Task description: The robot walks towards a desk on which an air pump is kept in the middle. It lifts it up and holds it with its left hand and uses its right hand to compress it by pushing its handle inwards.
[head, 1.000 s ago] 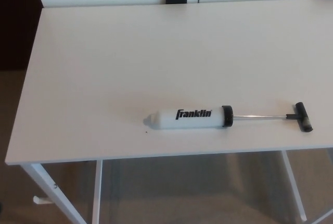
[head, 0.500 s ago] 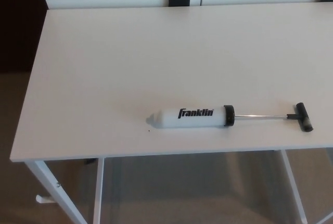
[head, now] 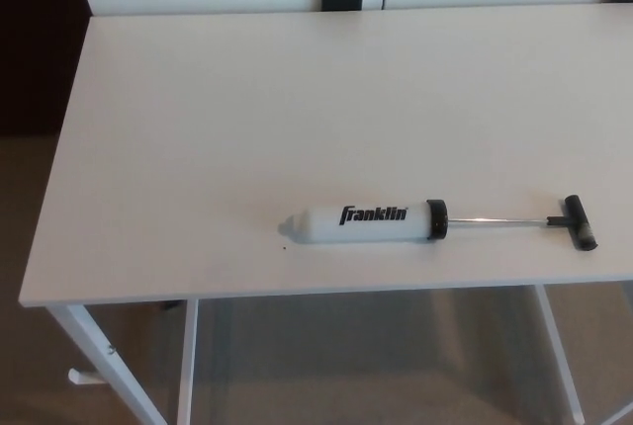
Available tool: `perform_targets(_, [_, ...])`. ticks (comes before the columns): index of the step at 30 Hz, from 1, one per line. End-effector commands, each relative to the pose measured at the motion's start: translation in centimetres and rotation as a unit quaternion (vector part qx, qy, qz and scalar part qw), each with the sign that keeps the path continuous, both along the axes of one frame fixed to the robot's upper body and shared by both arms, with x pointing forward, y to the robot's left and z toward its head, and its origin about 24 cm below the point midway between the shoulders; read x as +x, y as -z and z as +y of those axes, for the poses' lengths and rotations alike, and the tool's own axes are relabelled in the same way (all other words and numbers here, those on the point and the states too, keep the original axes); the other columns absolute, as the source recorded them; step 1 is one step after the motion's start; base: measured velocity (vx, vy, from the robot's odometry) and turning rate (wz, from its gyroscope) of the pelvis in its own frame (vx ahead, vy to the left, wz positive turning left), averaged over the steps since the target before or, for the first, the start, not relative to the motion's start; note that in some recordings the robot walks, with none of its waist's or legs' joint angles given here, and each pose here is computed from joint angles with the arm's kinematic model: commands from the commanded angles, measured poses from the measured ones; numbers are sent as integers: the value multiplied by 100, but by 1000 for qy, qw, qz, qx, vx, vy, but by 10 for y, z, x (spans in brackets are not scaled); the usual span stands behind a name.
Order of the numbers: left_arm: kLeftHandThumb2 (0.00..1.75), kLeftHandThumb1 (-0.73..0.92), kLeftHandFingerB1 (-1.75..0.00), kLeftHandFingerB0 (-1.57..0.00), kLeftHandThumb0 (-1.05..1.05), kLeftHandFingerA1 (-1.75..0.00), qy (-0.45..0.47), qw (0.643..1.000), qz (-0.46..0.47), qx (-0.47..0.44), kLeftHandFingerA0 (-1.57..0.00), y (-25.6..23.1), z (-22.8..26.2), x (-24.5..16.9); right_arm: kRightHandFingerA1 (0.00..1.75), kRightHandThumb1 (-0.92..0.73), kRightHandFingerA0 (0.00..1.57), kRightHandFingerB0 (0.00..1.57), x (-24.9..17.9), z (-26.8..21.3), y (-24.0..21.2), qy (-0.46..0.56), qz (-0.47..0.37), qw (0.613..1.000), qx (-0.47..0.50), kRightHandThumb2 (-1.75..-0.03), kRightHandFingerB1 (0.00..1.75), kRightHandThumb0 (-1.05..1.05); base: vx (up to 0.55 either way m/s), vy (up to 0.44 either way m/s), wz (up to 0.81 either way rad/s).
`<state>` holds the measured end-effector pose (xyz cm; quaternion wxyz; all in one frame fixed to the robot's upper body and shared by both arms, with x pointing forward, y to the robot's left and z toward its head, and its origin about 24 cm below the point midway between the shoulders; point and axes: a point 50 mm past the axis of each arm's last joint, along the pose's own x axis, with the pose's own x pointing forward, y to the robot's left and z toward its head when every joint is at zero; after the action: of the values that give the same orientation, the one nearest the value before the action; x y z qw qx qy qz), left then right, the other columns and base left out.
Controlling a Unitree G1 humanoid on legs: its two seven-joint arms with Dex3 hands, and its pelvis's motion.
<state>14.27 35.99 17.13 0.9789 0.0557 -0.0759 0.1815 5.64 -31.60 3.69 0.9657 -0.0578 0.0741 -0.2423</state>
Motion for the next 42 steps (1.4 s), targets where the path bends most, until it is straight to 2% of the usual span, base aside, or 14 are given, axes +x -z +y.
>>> perform_targets(1, [70,46,-35,-14,-54,-42,277,857,-138,412,-24,-138,-193,85,51,-59,91,65,-6,49,7,-30,-44,997,53,-59,44,-39,0,0,0])
perform_targets(2, [69,43,-36,-14,-53,-45,298,847,-124,422,-32,-129,-207,96,51,-59,88,65,-7,52,19,-34,-28,998,54,-59,44,-37,0,0,0])
perform_targets(8, [69,42,-36,-15,-55,-45,336,815,-98,461,-35,-93,-255,130,49,-59,88,66,-9,62,42,-59,17,997,49,-59,43,-36,1,-1,2])
perform_targets(9, [57,52,-27,-18,-49,-37,344,808,-89,470,-39,-85,-264,136,50,-59,86,65,-9,63,44,-63,24,997,49,-59,44,-35,0,0,0])
perform_targets(11, [57,52,-27,-18,-49,-37,350,803,-83,475,-39,-80,-270,140,50,-59,86,65,-10,63,45,-65,27,996,48,-59,44,-35,0,0,0])
perform_targets(12, [57,56,-26,-14,-57,-34,360,791,-61,491,-36,-70,-278,146,51,-58,87,65,-10,63,46,-67,28,996,48,-60,44,-39,0,0,0])
perform_targets(13, [75,44,-34,-8,-64,-46,373,775,-30,509,-27,-55,-289,153,51,-58,88,65,-12,63,47,-66,29,996,51,-60,44,-38,0,0,0])
perform_targets(18, [74,44,-34,-8,-62,-45,390,733,43,556,-26,-18,-309,166,49,-62,86,65,-16,65,47,-63,39,996,55,-59,43,-35,0,0,0])
perform_targets(24, [71,44,-33,-8,-60,-42,397,701,106,583,-18,20,-313,175,49,-62,87,66,-17,64,48,-63,40,996,56,-59,43,-33,0,0,0])
perform_targets(27, [71,44,-35,-9,-61,-43,394,689,127,596,-20,34,-311,179,49,-62,88,67,-16,65,47,-62,40,995,59,-59,43,-33,0,0,0])
perform_targets(35, [73,45,-35,-8,-64,-42,379,637,149,654,-21,55,-302,182,49,-62,87,66,-14,65,48,-66,39,995,56,-59,43,-33,0,0,0])
perform_targets(40, [77,44,-32,-5,-68,-43,390,600,163,680,-17,68,-294,175,49,-62,86,65,-15,66,47,-71,40,995,55,-59,43,-34,0,0,0])
perform_targets(41, [89,29,-48,0,-35,-48,392,593,164,684,0,69,-294,174,49,-62,87,65,-15,66,47,-71,40,995,55,-59,43,-34,0,0,0])
perform_targets(42, [89,29,-48,0,-35,-48,393,589,165,687,0,71,-293,173,49,-62,87,65,-15,66,46,-71,39,995,55,-59,43,-34,0,0,0])
